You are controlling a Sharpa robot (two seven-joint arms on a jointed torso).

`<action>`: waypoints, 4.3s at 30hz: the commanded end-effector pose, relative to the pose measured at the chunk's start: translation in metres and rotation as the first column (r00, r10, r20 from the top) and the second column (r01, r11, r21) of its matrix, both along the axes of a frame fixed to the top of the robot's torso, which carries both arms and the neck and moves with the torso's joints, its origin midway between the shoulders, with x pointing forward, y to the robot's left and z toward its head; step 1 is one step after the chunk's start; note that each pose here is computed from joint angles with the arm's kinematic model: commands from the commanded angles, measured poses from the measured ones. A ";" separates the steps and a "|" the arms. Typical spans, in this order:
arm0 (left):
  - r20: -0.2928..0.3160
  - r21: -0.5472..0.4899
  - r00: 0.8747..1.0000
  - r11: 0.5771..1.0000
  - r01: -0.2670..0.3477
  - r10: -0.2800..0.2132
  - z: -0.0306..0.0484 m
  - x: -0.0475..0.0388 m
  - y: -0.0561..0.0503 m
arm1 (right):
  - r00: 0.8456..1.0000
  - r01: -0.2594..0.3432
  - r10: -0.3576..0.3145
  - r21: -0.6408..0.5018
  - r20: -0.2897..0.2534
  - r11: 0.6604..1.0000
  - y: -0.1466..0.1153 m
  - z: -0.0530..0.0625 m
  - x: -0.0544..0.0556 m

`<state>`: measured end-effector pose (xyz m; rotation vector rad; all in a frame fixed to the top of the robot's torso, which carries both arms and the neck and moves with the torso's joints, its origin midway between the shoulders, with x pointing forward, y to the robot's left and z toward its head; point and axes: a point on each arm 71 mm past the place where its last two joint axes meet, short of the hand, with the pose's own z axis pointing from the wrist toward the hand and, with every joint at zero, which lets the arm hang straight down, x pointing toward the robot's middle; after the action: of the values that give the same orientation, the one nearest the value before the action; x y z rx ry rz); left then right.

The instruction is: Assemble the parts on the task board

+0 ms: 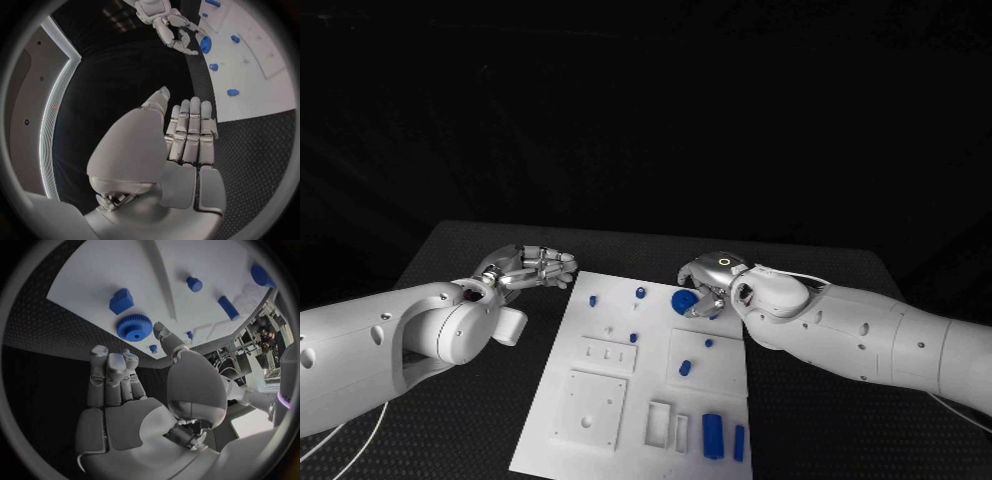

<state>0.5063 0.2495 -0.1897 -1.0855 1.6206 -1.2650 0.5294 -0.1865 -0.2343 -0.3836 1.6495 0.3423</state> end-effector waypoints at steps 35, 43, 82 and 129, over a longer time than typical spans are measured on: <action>0.005 -0.003 1.000 1.000 0.017 -0.017 0.0006 0.0014 -0.003 | 0.989 -0.007 0.016 0.060 -0.146 0.998 -0.006 -0.011 0.010; 0.004 -0.002 1.000 1.000 0.017 -0.017 0.0005 0.0014 -0.003 | 0.993 -0.028 0.030 0.019 -0.115 0.999 -0.003 -0.011 0.011; 0.002 0.002 1.000 1.000 0.022 -0.022 0.0003 0.0014 -0.003 | 0.999 -0.038 0.038 0.015 -0.020 0.999 0.005 -0.013 0.006; -0.001 0.006 1.000 1.000 0.028 -0.028 0.0001 0.0009 -0.004 | 0.989 -0.075 0.075 0.008 -0.126 0.997 0.011 -0.020 0.004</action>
<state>0.5077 0.2490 -0.1907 -1.0791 1.6343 -1.2584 0.5369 -0.1775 -0.2444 -0.4037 1.7012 0.4320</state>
